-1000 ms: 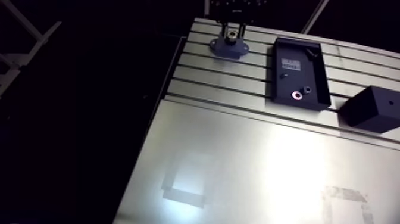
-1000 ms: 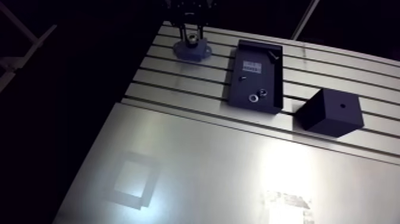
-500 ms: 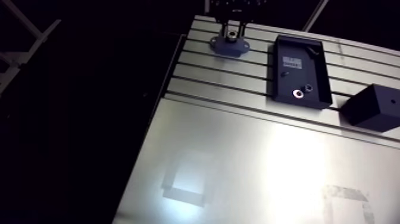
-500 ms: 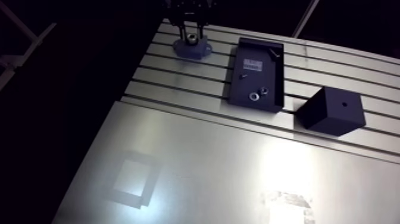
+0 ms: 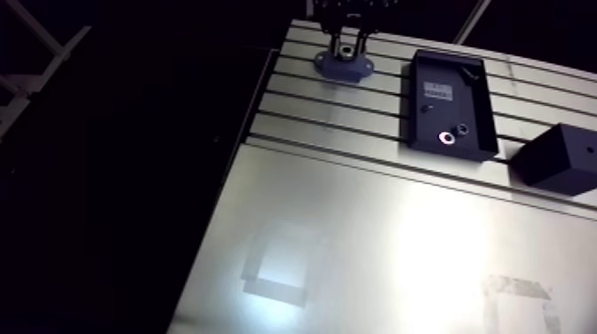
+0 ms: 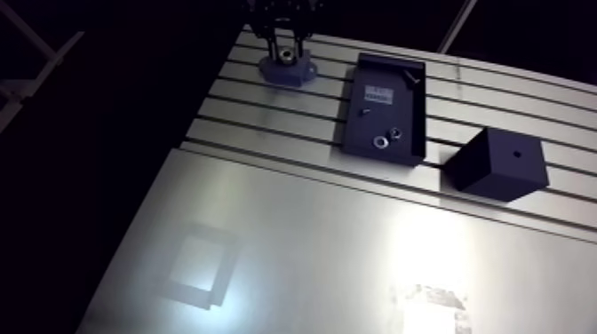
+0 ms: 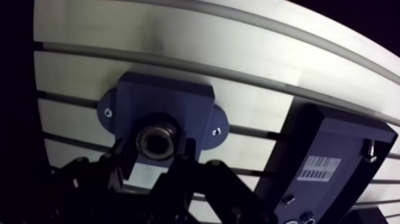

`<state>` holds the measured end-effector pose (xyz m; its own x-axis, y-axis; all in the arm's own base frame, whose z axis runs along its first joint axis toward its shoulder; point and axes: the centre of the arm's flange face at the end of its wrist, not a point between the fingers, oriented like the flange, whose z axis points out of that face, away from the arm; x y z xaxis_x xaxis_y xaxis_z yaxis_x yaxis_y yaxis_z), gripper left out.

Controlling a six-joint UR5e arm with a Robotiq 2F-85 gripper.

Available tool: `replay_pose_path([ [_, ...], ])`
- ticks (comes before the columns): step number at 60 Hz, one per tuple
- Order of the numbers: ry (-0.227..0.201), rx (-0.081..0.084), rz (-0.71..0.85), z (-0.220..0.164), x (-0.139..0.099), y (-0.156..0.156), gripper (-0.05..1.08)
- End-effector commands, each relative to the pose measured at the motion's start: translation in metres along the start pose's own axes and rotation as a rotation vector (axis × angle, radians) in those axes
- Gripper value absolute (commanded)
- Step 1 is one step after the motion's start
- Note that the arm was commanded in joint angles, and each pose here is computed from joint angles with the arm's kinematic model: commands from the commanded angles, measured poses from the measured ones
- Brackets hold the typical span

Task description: Pick up the bearing and press it into the housing until flush.

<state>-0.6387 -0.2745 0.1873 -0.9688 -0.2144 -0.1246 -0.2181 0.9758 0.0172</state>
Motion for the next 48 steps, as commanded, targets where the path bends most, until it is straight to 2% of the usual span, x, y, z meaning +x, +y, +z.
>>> replay_pose_path([
  [1, -0.002, 0.000, -0.001, 0.0014, 0.0006, -0.0006, 0.58],
  [48, -0.003, 0.002, 0.001, 0.0036, 0.0033, 0.0003, 0.58],
])
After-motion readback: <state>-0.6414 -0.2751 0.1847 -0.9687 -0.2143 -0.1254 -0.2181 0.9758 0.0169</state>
